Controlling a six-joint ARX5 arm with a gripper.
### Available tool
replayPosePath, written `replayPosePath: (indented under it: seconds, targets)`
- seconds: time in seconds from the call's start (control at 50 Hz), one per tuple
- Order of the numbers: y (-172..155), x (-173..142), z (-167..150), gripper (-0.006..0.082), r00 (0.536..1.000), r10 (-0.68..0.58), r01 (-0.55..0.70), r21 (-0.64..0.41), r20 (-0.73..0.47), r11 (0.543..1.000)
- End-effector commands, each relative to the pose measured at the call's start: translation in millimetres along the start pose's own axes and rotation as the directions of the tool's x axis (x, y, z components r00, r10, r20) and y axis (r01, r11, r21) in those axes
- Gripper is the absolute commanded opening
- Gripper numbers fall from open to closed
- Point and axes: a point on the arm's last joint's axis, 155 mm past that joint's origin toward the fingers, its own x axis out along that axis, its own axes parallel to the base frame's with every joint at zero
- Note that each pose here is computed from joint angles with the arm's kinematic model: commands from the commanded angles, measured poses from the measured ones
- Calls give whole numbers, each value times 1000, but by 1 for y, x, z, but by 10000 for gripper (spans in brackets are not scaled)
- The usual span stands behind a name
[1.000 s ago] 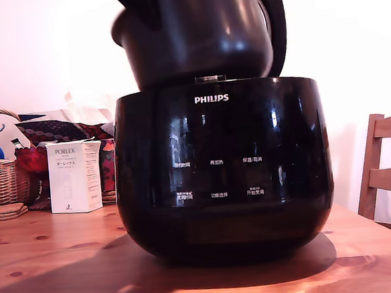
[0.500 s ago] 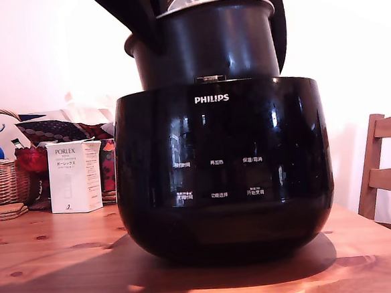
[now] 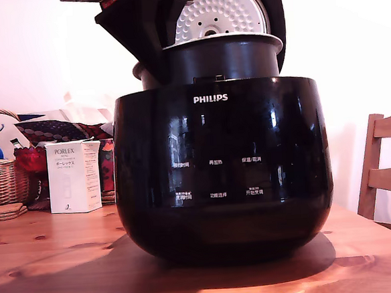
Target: Place the pot you are holding inside the rice cooker
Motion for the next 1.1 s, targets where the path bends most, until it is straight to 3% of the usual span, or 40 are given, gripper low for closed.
replayPosePath:
  seconds: [0.0,0.42,0.64,1.08]
  targets:
    - [-4,-5,1,-24,1000,-10,10,6,-2,1000]
    - [-12,11,-1,-24,997,-74,75,42,-21,996]
    - [-11,15,1,-24,996,-76,80,127,-40,989]
    - [-9,16,1,-24,997,-67,74,200,-44,977]
